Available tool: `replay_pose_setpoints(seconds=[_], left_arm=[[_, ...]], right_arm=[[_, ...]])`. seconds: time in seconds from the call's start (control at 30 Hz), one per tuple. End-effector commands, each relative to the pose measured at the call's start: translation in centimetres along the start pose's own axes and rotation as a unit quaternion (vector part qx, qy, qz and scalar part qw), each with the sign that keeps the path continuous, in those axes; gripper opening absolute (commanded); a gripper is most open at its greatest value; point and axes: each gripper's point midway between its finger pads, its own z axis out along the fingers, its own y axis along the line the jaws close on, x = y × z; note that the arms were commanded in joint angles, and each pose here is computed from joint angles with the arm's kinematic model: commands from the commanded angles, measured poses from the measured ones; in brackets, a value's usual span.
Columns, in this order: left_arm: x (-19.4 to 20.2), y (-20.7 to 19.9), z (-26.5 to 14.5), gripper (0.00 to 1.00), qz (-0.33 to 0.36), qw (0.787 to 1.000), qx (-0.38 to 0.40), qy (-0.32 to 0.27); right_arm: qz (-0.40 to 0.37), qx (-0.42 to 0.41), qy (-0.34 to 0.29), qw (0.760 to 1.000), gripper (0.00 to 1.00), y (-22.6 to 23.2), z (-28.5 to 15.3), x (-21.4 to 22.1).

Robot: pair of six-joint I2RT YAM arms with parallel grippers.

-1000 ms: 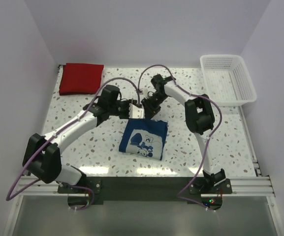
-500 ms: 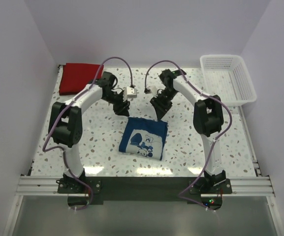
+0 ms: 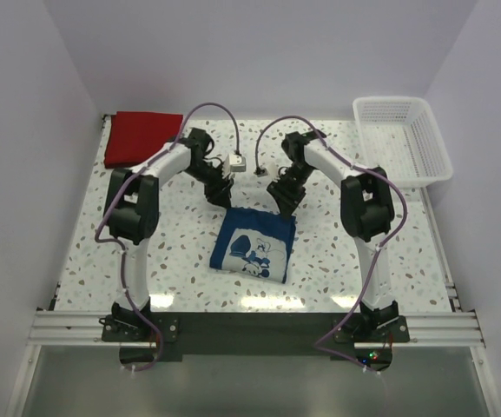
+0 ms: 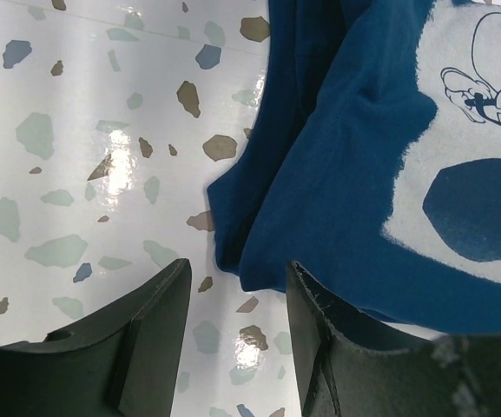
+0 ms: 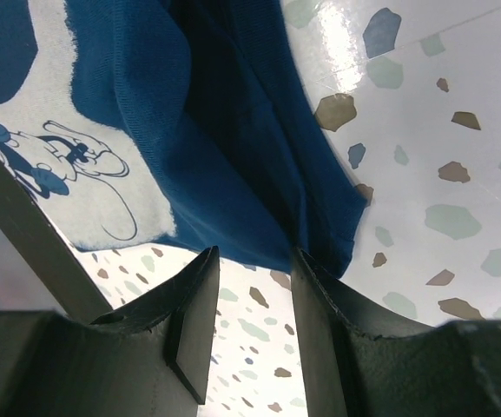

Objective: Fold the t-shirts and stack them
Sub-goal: Fold the tshirt

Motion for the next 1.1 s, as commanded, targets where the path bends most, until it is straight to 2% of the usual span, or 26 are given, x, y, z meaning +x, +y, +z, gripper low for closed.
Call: replay_pose_setpoints(seconds=[0.0, 0.1, 0.23, 0.33, 0.37, 0.4, 0.47, 0.5, 0.67, 0.73, 0.8, 0.83, 0.9, 1.07], left_arm=[[-0.8, -0.5, 0.2, 0.53, 0.009, 1.000, 0.015, -0.011], [-0.6, -0.8, 0.5, 0.53, 0.012, 1.000, 0.022, -0.007], [-0.4, -1.2, 0.8, 0.53, 0.012, 1.000, 0.029, -0.002], [-0.3, -1.2, 0.8, 0.48, 0.013, 1.000, 0.029, 0.001], [-0.4, -1.2, 0.7, 0.45, 0.015, 1.000, 0.028, 0.001], [-0.5, -1.1, 0.7, 0.36, 0.016, 1.000, 0.026, 0.002], [-0.6, -1.2, 0.6, 0.27, 0.016, 1.000, 0.026, 0.001], [-0.6, -1.2, 0.5, 0.19, 0.018, 1.000, 0.026, 0.002], [-0.9, -1.4, 0.2, 0.09, 0.021, 0.999, 0.025, 0.000], [-0.8, -1.2, 0.2, 0.16, 0.020, 1.000, 0.021, 0.002], [-0.6, -1.0, 0.3, 0.37, 0.017, 1.000, 0.015, 0.006], [-0.6, -0.8, 0.3, 0.40, 0.018, 1.000, 0.009, 0.004], [-0.5, -0.5, 0.4, 0.46, 0.016, 1.000, 0.002, 0.005], [0.3, 0.0, 1.0, 0.46, 0.005, 1.000, 0.002, 0.016]], right_arm=[[-0.016, 0.015, 0.008, 1.000, 0.42, -0.8, 0.3, 0.2], [-0.018, 0.026, 0.012, 0.999, 0.47, -1.3, 0.7, 0.6], [-0.015, 0.025, 0.010, 1.000, 0.47, -1.4, 0.7, 0.4], [-0.018, 0.021, 0.010, 1.000, 0.40, -1.1, 0.5, 0.4], [-0.017, 0.018, 0.013, 1.000, 0.34, -0.8, 0.2, 0.5], [-0.020, 0.019, 0.009, 1.000, 0.31, -0.7, -0.2, 0.4], [-0.023, 0.018, 0.008, 1.000, 0.23, -0.1, -0.8, 0.4], [-0.025, 0.020, 0.005, 0.999, 0.15, 0.1, -1.3, 0.2], [-0.030, 0.022, 0.002, 0.999, 0.00, 1.0, -2.6, 0.2], [-0.030, 0.025, -0.001, 0.999, 0.00, 1.1, -2.9, 0.1], [-0.031, 0.026, -0.004, 0.999, 0.00, 1.1, -3.0, -0.1], [-0.031, 0.026, -0.004, 0.999, 0.00, 1.1, -3.0, -0.1], [-0.030, 0.026, -0.002, 0.999, 0.00, 1.2, -3.1, 0.0], [-0.032, 0.034, -0.002, 0.999, 0.00, 1.5, -3.7, 0.2]])
